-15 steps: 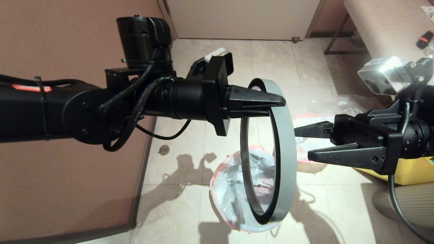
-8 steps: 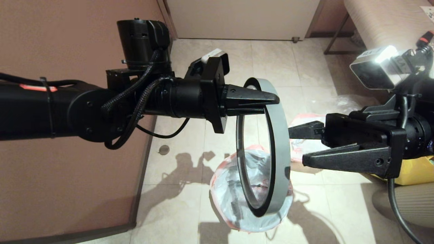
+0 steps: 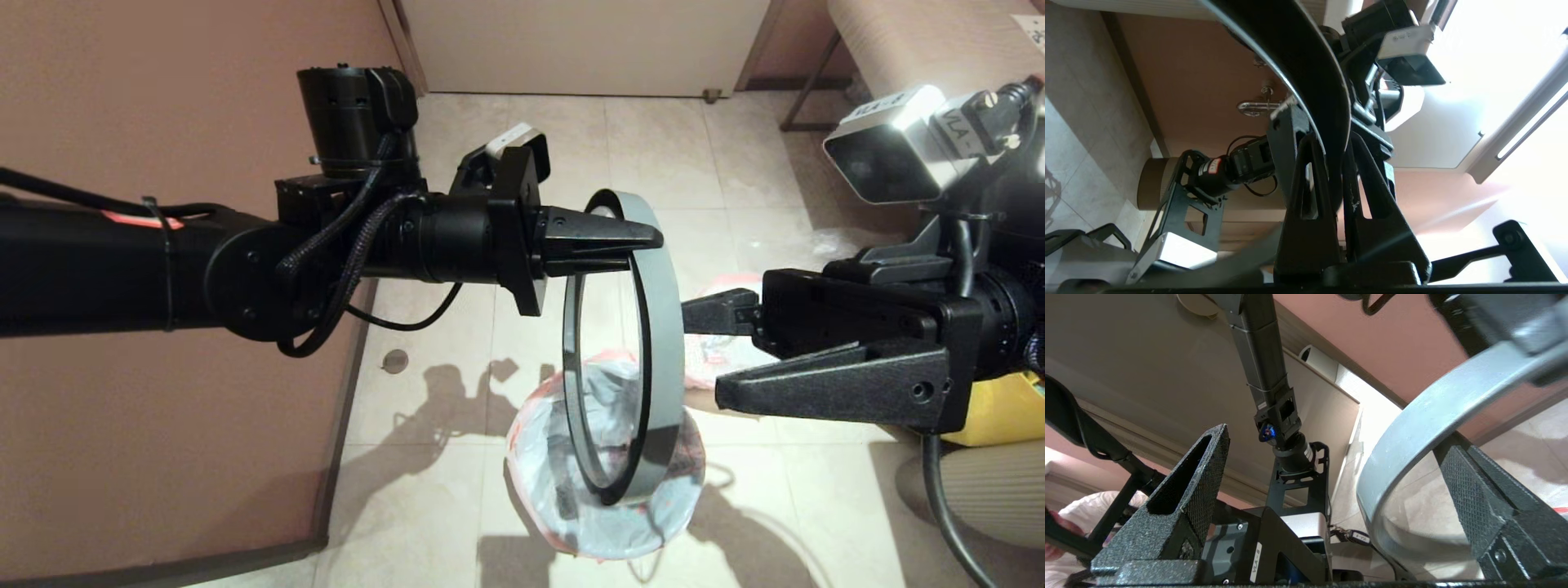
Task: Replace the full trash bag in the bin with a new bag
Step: Place the trash can ring on the trash can
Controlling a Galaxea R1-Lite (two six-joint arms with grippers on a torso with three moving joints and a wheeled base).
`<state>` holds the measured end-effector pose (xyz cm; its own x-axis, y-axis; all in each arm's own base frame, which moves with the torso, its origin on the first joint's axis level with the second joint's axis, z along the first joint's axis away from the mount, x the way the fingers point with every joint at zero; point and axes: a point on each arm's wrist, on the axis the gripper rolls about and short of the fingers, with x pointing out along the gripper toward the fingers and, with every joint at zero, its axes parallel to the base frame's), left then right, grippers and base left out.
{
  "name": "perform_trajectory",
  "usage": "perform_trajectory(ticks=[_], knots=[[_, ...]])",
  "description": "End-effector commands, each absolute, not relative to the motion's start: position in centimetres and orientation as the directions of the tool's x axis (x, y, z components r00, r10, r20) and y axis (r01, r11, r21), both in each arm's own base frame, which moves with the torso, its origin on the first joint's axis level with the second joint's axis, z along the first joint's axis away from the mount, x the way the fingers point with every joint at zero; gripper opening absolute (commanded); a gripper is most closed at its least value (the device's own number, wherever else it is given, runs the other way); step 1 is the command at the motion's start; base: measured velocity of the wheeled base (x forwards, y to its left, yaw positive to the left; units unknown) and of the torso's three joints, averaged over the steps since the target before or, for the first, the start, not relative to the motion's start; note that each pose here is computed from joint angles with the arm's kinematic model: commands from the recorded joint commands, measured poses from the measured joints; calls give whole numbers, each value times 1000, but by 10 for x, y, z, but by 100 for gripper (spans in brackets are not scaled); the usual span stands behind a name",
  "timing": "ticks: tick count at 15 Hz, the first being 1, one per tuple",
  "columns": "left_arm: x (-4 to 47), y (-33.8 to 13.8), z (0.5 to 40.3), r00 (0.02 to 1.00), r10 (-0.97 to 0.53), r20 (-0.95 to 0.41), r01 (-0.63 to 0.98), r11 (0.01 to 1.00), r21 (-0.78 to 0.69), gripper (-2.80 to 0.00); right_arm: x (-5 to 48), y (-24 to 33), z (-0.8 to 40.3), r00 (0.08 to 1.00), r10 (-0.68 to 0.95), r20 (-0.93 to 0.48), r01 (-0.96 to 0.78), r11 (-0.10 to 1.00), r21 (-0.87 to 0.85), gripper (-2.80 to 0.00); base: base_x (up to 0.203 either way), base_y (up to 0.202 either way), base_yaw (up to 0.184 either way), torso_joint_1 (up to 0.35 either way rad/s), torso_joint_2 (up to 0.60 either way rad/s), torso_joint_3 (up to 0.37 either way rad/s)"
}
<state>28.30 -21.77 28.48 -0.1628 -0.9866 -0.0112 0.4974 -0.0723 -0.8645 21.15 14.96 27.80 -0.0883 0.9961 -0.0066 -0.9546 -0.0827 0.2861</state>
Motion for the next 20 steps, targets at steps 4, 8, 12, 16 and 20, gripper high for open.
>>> perform_trajectory(ticks=[4,8,12,16,20], knots=[[293,-214,280,-137,-990,-15,488,-54,-871,-280,209,168,271,-159,987,-19,-938,-145,314,0,0,0,0,0,0,0],[291,-213,279,-106,-994,-18,513,-39,-857,-280,216,161,266,-113,993,-27,-940,-98,326,0,0,0,0,0,0,0],[290,-212,280,-69,-997,-20,525,-19,-851,-280,221,158,259,-80,996,-37,-938,-62,341,0,0,0,0,0,0,0],[287,-207,278,-30,-999,-27,542,6,-841,-280,230,158,254,-58,997,-45,-936,-38,350,0,0,0,0,0,0,0],[289,-208,277,-33,-999,-17,551,-4,-835,-280,241,169,242,-57,997,-47,-943,-39,332,0,0,0,0,0,0,0]])
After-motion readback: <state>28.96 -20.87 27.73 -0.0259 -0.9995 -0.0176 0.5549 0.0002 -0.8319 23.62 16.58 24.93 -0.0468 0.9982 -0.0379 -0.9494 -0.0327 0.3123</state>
